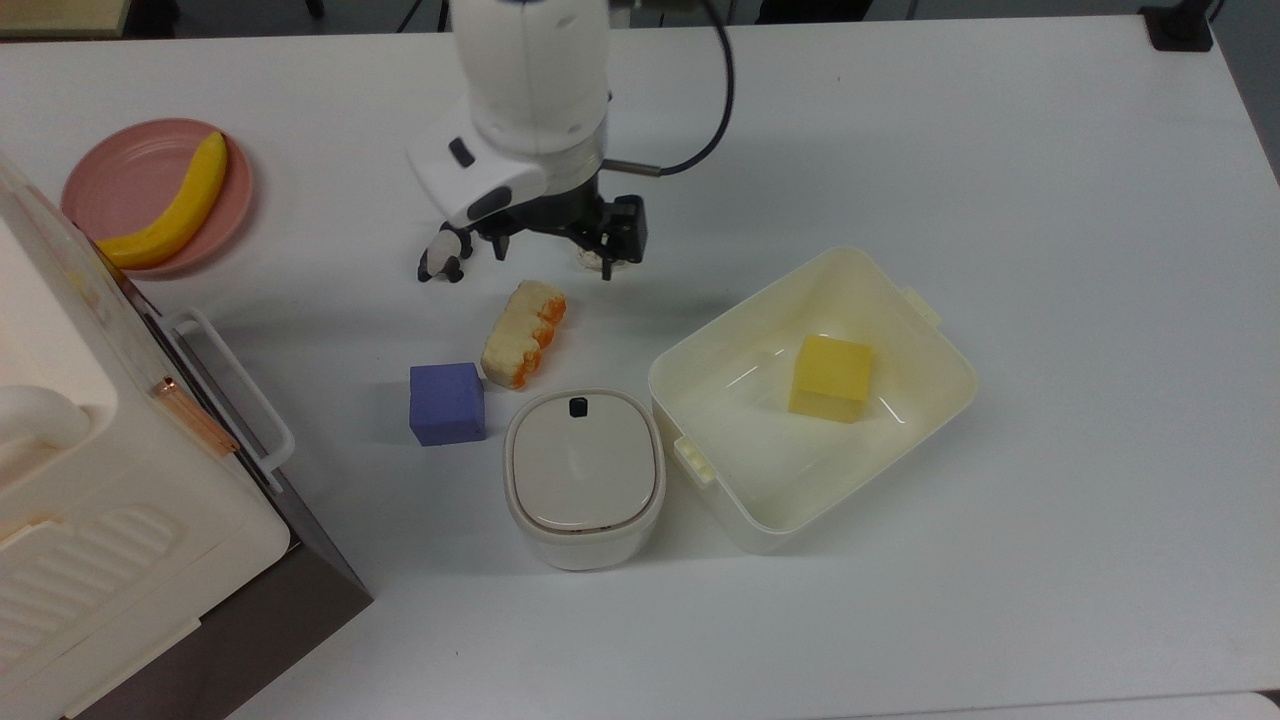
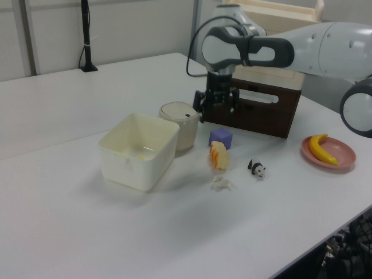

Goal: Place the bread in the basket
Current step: 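Lift the bread roll and carry it toward the cream basket, then lower the bread roll into the basket and open the gripper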

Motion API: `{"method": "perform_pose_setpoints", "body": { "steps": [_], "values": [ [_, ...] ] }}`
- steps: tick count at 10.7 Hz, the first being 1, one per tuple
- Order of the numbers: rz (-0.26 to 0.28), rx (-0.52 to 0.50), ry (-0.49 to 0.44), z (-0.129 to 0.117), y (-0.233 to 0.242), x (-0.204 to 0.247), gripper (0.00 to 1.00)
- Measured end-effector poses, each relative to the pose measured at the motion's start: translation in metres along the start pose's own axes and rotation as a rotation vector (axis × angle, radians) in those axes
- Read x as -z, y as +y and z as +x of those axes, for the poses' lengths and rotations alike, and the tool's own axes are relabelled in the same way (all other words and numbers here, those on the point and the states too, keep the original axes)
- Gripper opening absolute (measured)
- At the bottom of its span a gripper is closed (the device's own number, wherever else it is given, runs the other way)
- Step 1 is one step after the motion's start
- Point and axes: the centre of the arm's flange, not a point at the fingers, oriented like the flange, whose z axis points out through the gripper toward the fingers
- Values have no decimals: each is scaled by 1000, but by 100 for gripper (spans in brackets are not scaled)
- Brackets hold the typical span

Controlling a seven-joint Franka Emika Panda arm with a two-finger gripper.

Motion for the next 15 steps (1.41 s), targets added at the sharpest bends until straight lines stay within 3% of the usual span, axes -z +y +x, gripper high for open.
{"method": "perform_pose_setpoints", "body": {
  "steps": [6,8,10,13,14,15],
  "values": [
    [-11,-8,-22,0,14,-110,100],
    [-16,-10,-21,6,17,-142,95],
    [-17,33,-25,10,28,-151,67],
    [-11,101,-24,8,32,-127,20],
    [-6,117,-25,5,31,-103,12],
    [11,123,-21,-1,26,-72,12]
  ]
}}
